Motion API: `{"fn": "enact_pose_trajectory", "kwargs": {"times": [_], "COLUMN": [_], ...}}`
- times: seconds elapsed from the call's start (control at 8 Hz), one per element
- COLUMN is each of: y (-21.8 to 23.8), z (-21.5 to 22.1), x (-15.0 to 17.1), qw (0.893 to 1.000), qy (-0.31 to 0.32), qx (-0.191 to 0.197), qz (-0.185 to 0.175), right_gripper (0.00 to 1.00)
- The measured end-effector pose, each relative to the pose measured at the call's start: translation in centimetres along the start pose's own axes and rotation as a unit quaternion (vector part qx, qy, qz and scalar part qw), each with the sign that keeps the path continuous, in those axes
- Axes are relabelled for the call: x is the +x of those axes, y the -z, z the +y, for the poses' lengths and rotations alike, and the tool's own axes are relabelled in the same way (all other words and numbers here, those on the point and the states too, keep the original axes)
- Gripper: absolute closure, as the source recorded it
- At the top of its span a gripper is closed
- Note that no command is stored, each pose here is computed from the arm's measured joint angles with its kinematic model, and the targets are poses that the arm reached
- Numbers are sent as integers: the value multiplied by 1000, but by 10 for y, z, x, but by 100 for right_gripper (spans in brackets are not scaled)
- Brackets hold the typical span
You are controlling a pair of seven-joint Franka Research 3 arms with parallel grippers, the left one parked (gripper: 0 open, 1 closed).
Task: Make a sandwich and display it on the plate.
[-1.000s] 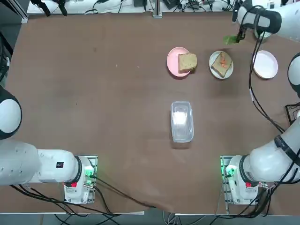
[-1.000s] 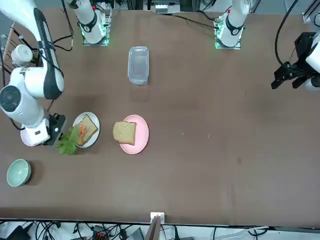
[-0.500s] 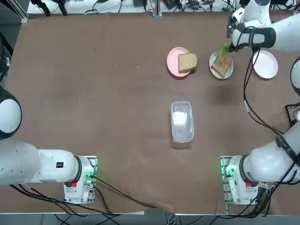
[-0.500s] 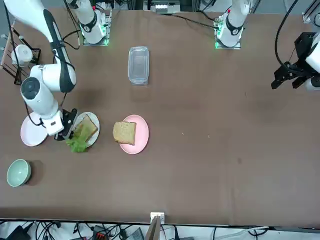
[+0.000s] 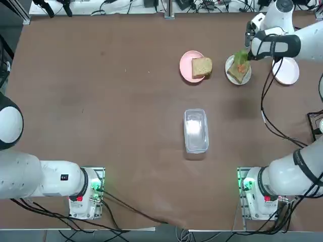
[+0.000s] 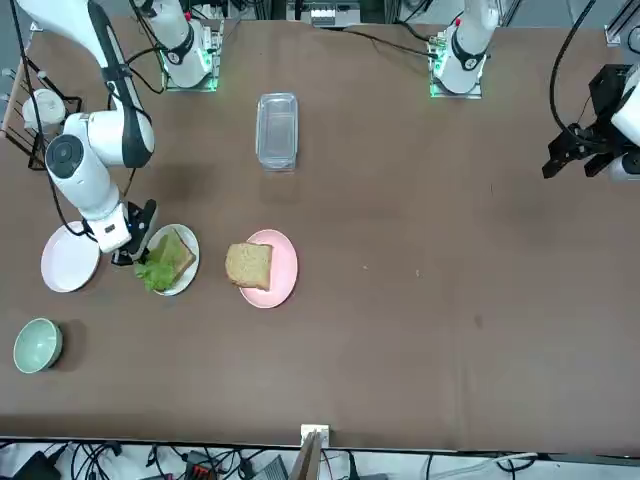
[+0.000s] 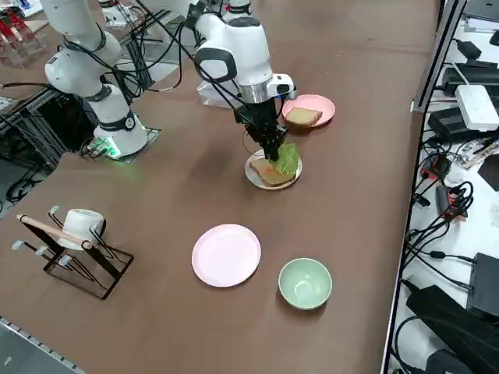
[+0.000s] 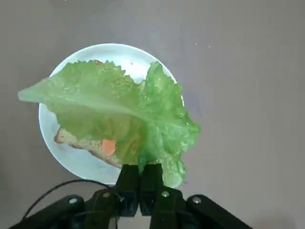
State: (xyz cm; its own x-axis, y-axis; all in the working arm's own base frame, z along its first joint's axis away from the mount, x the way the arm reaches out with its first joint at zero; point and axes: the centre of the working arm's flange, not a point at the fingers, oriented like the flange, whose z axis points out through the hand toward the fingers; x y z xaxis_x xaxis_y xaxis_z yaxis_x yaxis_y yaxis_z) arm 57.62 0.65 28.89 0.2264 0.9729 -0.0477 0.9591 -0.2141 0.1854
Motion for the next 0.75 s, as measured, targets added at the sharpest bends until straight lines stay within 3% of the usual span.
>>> {"fn": "enact_pose_trajectory", "kwargs": {"times": [0.75], "y": [-25], "z": [-13], "x": [1], "qw": [1000], "qy": [14], "qx": [3], "qz": [0], "right_gripper": [92]}}
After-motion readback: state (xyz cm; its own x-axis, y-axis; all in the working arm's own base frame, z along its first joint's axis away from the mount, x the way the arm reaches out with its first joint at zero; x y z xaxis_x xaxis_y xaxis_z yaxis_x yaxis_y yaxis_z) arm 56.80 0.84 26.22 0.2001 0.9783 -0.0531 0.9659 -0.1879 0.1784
